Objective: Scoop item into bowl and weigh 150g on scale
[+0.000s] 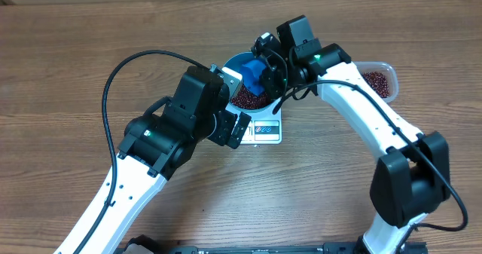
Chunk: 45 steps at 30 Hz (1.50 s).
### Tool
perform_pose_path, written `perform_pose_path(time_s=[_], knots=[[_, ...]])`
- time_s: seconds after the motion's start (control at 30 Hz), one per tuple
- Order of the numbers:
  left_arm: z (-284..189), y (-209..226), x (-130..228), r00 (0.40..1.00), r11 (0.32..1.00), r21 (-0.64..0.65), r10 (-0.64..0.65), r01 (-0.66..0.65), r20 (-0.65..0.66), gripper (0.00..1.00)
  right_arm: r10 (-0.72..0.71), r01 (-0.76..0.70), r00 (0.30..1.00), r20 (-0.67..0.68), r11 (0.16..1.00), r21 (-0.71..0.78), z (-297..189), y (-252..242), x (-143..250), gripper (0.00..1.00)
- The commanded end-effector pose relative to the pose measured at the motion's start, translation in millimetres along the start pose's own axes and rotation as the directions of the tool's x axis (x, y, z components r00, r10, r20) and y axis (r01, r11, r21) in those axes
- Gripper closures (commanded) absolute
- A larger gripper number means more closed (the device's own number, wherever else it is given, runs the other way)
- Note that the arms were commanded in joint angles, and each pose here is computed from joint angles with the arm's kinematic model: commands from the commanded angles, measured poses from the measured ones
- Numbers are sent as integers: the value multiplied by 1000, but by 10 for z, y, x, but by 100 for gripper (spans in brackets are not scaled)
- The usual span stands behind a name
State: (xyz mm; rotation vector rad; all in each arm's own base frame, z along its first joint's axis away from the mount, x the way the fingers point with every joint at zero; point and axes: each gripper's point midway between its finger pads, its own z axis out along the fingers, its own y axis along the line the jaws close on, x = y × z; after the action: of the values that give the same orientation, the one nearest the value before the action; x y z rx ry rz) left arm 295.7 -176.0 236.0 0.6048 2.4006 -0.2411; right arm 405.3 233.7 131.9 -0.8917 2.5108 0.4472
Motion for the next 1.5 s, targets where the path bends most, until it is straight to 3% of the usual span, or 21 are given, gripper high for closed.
perform_pose_path(time_s=[0.0, 0.5, 1.47], knots=[[-72, 3, -72, 1000, 1000, 5, 8, -8, 28, 0, 5, -5, 1000, -12, 999, -32, 39, 52, 36, 96], [-72, 3, -73, 1000, 1000, 5, 8, -8, 28, 1, 21, -25, 1000, -20, 980, -199, -27, 348, 61, 96], [-72, 3, -73, 1000, 1000, 5, 8, -8, 28, 1, -36, 32, 993, 116, 999, 36, -316, -28, -423, 96]])
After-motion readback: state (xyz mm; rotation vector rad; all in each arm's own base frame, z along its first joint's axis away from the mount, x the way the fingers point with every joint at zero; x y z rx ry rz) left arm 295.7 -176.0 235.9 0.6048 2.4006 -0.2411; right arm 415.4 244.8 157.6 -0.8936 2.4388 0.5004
